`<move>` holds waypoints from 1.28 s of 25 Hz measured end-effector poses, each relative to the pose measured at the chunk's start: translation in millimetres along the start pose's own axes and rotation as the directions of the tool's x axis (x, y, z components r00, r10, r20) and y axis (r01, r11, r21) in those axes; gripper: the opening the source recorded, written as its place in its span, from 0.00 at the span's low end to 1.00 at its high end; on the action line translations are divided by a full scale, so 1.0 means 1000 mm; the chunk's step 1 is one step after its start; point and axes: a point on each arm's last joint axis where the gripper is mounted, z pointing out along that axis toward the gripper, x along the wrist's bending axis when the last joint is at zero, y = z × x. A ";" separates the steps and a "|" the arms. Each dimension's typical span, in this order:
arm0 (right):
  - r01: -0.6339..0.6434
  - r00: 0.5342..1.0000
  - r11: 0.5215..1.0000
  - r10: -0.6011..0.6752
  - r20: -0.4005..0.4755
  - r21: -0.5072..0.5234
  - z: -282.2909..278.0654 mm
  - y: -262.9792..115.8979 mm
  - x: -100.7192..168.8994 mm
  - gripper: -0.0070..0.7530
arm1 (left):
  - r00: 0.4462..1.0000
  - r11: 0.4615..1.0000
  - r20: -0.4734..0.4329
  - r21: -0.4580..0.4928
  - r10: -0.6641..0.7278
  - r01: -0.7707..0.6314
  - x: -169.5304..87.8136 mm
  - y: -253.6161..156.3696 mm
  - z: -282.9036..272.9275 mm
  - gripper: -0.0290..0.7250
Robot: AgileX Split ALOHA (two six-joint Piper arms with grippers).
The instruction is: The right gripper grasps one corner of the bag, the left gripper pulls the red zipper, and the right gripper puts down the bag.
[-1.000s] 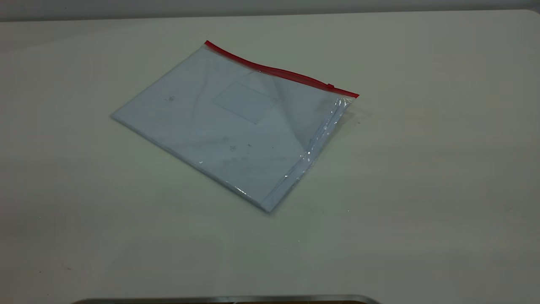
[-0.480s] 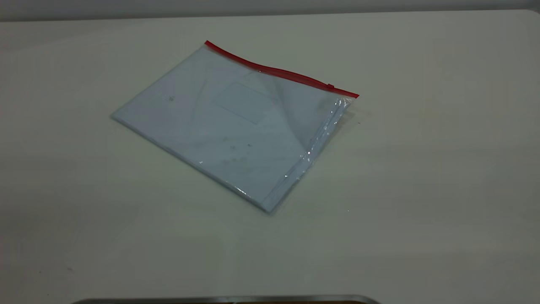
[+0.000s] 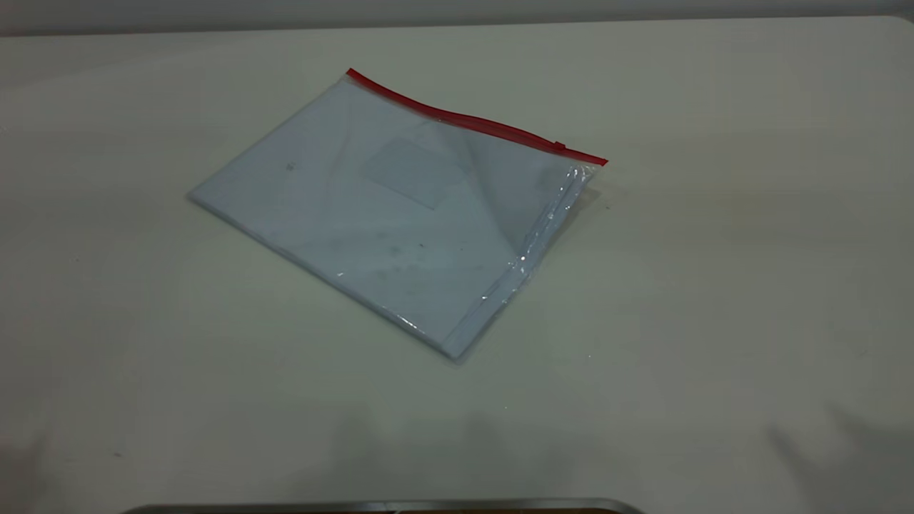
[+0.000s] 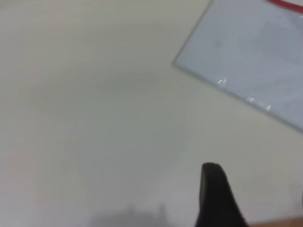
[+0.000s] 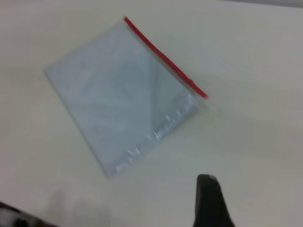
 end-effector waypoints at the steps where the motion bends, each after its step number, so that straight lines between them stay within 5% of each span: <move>1: -0.009 1.000 1.000 0.009 -0.014 0.011 0.011 0.003 -0.003 0.68 | 1.000 1.000 0.017 -0.002 0.009 -0.009 0.001 0.007 0.009 0.75; 8: -0.149 0.982 0.977 0.164 -0.092 0.154 0.112 -0.007 -0.033 0.69 | 0.984 0.994 0.148 0.026 0.104 -0.109 0.004 0.045 0.084 0.79; 13: -0.098 0.985 0.959 0.131 -0.109 0.267 0.178 -0.029 -0.041 0.69 | 0.967 0.991 0.224 0.027 0.122 -0.131 0.005 0.067 0.121 0.79; 19: -0.164 0.956 0.900 0.246 -0.161 0.404 0.258 -0.051 -0.049 0.69 | 0.955 0.988 0.257 0.008 0.146 -0.153 0.008 0.086 0.151 0.79; 32: -0.195 0.927 0.874 0.313 -0.209 0.446 0.387 -0.095 -0.082 0.69 | 0.954 0.990 0.270 0.026 0.128 -0.140 0.010 0.088 0.168 0.79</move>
